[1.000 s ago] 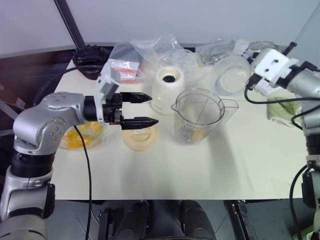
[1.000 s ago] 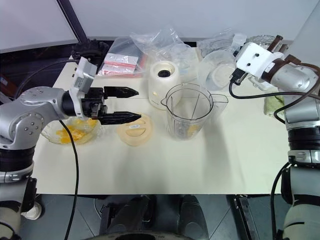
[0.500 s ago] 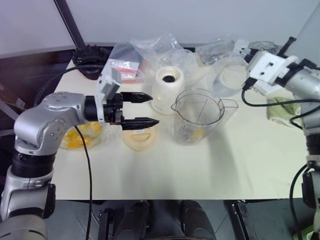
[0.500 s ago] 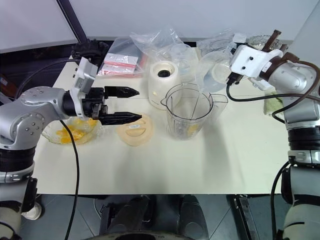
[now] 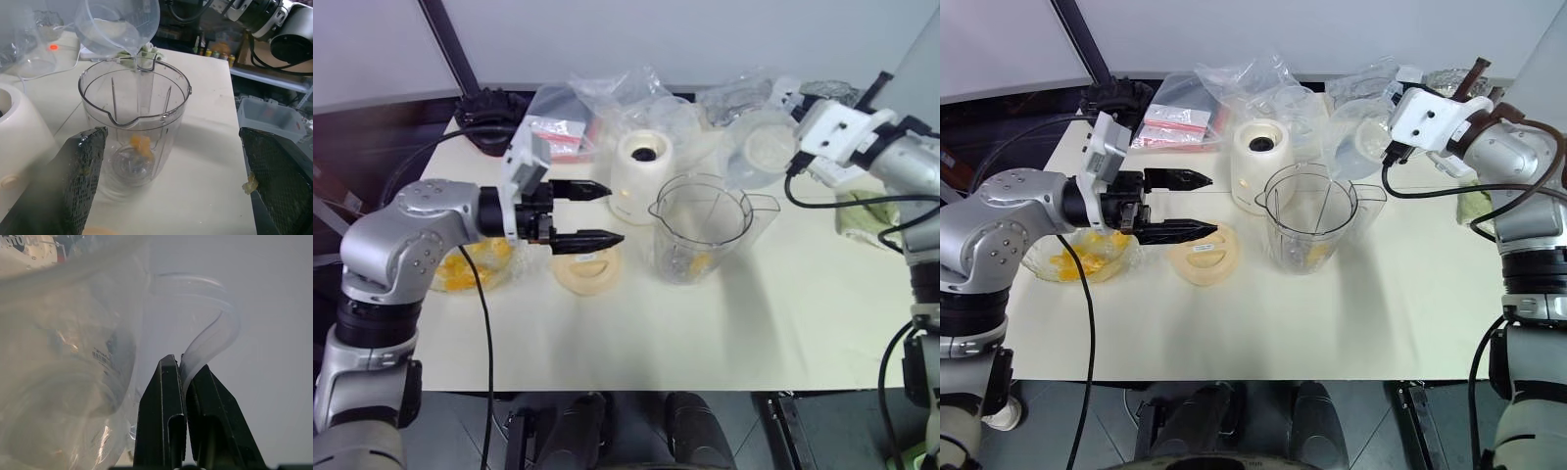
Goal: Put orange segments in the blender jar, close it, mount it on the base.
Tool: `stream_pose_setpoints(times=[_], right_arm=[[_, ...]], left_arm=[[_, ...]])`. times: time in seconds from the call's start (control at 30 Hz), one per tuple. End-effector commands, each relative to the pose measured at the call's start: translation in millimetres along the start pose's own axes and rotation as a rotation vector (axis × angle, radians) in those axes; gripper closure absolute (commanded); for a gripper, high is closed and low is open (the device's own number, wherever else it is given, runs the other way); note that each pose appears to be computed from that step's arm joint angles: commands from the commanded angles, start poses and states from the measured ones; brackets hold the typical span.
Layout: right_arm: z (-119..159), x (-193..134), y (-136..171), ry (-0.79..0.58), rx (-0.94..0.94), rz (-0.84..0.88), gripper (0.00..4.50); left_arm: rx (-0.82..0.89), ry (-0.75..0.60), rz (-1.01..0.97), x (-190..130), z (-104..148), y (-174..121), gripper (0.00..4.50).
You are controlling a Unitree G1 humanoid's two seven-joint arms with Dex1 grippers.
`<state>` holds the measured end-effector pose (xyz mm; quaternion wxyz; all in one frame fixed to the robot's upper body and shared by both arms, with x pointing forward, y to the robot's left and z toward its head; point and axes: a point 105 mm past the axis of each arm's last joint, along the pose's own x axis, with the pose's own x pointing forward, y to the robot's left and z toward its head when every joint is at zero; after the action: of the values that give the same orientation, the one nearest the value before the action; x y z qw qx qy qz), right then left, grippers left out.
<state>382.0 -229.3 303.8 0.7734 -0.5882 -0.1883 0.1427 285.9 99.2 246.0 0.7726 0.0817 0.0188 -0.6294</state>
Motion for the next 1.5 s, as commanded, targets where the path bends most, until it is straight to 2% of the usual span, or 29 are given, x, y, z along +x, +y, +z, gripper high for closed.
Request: stream_pose_setpoints(times=[0.03,0.17,0.37,0.53,0.6,0.67,0.83,1.07,1.2,1.5], right_arm=[[6,-4,-22,-0.021,0.036,-0.092,4.43],[-19,-12,-32,0.052,0.332,-0.219,4.43],[-54,-37,-48,0.166,0.52,-0.412,4.43],[-94,-75,-49,0.347,0.695,-0.609,4.43],[-113,-96,-38,0.446,0.798,-0.681,4.43],[-125,-116,-26,0.485,0.943,-0.76,4.43],[-143,-159,24,0.634,1.019,-0.785,4.43],[-163,-179,85,0.81,1.014,-0.781,4.43],[-173,-182,114,0.854,1.035,-0.816,4.43],[-189,-179,142,0.892,1.015,-0.842,4.43]], left_arm=[[0.038,-0.004,-0.003,-1,6,-1,0.0],[0.039,-0.003,-0.005,0,7,-1,0.0],[0.04,-0.007,-0.012,1,9,-2,0.0],[0.038,-0.02,-0.035,4,12,-7,0.0],[0.038,-0.01,-0.051,6,10,-10,0.0],[0.045,0.004,-0.06,7,6,-12,0.0],[0.024,-0.009,-0.069,10,3,-15,0.0],[0.004,-0.01,-0.047,10,-5,-10,0.0],[-0.003,0.003,-0.026,7,-11,-6,0.0],[-0.013,0.032,-0.009,2,-18,-5,0.0]])
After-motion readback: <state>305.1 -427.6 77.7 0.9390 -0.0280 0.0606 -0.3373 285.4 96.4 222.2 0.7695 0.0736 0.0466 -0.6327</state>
